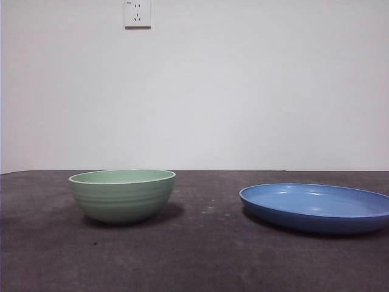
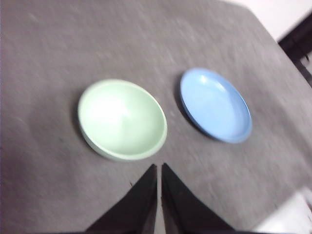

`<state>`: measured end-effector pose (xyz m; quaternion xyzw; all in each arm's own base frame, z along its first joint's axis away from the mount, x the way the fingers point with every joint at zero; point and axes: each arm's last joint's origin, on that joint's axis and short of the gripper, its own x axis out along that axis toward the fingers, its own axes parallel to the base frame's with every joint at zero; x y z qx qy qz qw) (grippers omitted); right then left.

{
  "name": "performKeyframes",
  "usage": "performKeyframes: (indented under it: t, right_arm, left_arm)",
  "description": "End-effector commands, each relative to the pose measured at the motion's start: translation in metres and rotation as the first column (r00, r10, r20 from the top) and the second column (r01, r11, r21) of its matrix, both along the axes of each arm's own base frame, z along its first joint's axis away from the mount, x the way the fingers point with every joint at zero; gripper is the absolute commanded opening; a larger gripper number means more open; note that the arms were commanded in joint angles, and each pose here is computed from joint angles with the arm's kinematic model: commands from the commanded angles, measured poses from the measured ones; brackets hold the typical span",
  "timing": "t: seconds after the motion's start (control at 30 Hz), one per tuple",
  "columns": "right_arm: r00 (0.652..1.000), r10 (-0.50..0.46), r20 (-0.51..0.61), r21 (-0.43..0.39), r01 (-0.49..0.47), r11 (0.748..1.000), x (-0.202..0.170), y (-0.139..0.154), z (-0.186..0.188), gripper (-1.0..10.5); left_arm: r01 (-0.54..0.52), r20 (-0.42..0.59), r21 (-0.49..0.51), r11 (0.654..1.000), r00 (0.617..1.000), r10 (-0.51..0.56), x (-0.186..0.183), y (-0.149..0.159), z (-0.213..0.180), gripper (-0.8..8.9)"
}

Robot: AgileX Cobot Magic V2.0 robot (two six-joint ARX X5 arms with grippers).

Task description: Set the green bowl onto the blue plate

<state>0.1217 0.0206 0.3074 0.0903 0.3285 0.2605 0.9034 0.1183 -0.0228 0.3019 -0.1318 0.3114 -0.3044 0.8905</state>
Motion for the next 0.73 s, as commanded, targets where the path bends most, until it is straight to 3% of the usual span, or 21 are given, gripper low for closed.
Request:
performKeyframes:
  t: [0.03,0.27,0.47,0.53,0.6,0.67,0.73]
  right_arm:
    - [0.998,0.066,-0.013,-0.004,-0.066,0.998,0.0016,0.0033,0.0018,0.1]
    - [0.983,0.148,-0.107,-0.016,-0.151,0.988,-0.0027,0.0105,-0.0061,0.1]
    - [0.981,0.154,-0.118,-0.01,-0.156,0.988,-0.0036,0.0119,-0.0064,0.6]
    - [0.981,0.15,-0.121,-0.008,-0.152,0.988,-0.0036,0.0119,-0.0064,2.0]
    - [0.982,0.142,-0.124,-0.006,-0.144,0.99,-0.0036,0.0118,-0.0064,3.4]
    - [0.982,0.137,-0.127,-0.005,-0.139,0.99,-0.0035,0.0118,-0.0065,3.7]
    - [0.983,0.136,-0.127,-0.007,-0.138,0.99,-0.0034,0.0117,-0.0065,3.7]
  left_arm:
    - [0.087,0.001,0.023,0.996,0.996,-0.087,-0.0002,-0.0044,0.0026,0.14]
    - [0.148,-0.037,0.032,0.988,0.988,-0.147,-0.0019,-0.0106,-0.0011,0.15]
    - [0.148,-0.039,0.033,0.988,0.988,-0.147,-0.002,-0.0106,-0.0012,0.45]
    - [0.148,-0.039,0.033,0.988,0.988,-0.146,-0.002,-0.0106,-0.0012,1.21]
    - [0.148,-0.039,0.033,0.988,0.988,-0.146,-0.002,-0.0106,-0.0012,2.56]
    - [0.148,-0.039,0.033,0.988,0.988,-0.146,-0.0019,-0.0106,-0.0013,3.67]
    - [0.148,-0.04,0.033,0.988,0.988,-0.146,-0.002,-0.0106,-0.0013,4.08]
